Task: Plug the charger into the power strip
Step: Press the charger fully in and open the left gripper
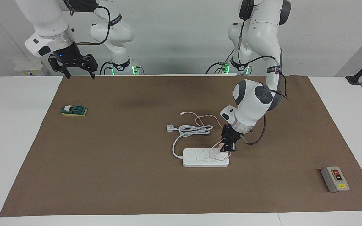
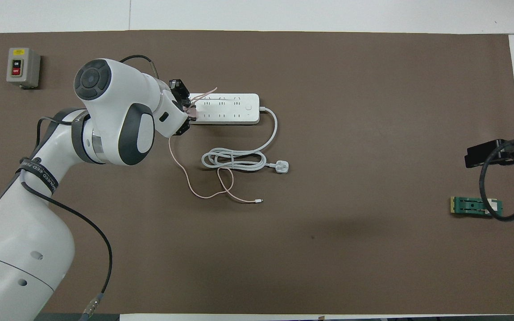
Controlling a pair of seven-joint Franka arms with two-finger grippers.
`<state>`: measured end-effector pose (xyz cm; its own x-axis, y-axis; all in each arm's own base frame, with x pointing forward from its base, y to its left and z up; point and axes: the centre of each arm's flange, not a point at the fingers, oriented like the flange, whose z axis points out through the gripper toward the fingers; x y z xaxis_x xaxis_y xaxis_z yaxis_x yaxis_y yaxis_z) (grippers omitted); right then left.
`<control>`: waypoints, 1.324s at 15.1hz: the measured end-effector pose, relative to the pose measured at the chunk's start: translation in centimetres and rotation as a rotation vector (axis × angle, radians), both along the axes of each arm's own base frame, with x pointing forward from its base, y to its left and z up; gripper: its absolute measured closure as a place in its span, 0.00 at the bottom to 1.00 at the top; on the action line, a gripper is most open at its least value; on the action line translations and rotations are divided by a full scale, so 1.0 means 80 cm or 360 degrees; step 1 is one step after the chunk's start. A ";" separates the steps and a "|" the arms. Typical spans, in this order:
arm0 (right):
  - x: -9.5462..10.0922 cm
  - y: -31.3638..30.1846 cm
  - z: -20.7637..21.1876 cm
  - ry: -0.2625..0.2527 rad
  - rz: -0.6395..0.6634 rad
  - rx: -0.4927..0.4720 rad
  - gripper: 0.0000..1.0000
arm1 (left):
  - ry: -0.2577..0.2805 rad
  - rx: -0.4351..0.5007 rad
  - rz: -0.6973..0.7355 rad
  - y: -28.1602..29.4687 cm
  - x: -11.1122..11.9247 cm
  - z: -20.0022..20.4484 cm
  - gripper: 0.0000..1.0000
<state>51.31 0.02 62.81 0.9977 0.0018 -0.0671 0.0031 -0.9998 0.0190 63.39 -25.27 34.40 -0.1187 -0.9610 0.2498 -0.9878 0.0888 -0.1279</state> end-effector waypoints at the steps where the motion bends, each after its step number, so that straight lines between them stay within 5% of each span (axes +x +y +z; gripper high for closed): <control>1: 0.000 0.000 0.000 0.0000 0.0000 0.0000 0.00 | -0.0002 -0.0002 -0.0013 0.000 0.001 0.000 0.68; 16: 0.000 0.000 0.000 0.0001 0.0000 0.0000 0.00 | 0.0016 -0.0043 -0.0116 0.008 0.007 -0.001 0.68; 20: 0.000 0.000 0.000 0.0001 0.0000 0.0000 0.00 | 0.0144 -0.0080 -0.0112 0.013 0.027 -0.004 0.68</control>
